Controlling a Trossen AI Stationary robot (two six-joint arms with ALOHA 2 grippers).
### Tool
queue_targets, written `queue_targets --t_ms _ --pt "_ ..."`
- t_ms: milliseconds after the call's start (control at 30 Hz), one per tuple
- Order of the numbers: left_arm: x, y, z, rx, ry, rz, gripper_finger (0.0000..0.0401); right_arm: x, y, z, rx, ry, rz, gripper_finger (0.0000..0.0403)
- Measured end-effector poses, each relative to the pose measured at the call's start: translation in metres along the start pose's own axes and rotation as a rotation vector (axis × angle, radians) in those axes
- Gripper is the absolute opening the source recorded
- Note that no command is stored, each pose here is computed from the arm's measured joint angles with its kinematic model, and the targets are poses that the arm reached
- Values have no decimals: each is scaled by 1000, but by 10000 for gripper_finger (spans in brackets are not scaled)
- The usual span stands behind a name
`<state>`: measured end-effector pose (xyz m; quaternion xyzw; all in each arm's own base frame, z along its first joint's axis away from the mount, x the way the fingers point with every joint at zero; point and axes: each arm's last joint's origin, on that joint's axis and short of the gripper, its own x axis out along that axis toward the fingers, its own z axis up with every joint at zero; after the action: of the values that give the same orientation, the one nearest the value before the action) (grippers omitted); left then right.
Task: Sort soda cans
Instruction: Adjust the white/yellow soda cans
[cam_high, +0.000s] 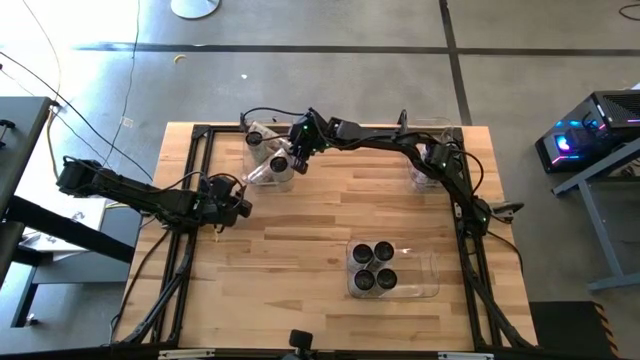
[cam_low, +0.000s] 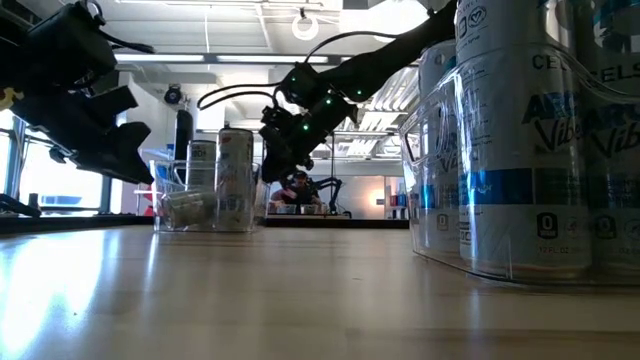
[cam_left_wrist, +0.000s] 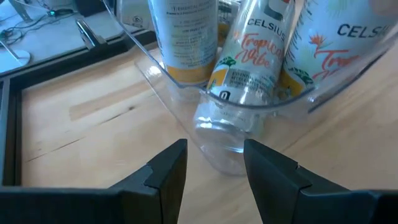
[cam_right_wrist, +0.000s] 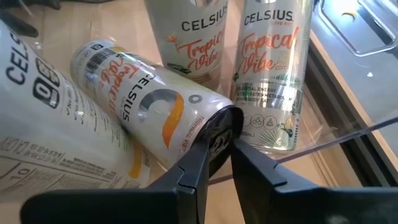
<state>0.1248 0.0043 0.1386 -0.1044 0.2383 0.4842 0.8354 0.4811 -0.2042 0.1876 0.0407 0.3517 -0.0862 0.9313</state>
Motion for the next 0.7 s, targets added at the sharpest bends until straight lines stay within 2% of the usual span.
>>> queue_targets --t_ms 700 --pt "7 -8 -5 30 -9 39 154 2 10 6 4 -68 75 64"
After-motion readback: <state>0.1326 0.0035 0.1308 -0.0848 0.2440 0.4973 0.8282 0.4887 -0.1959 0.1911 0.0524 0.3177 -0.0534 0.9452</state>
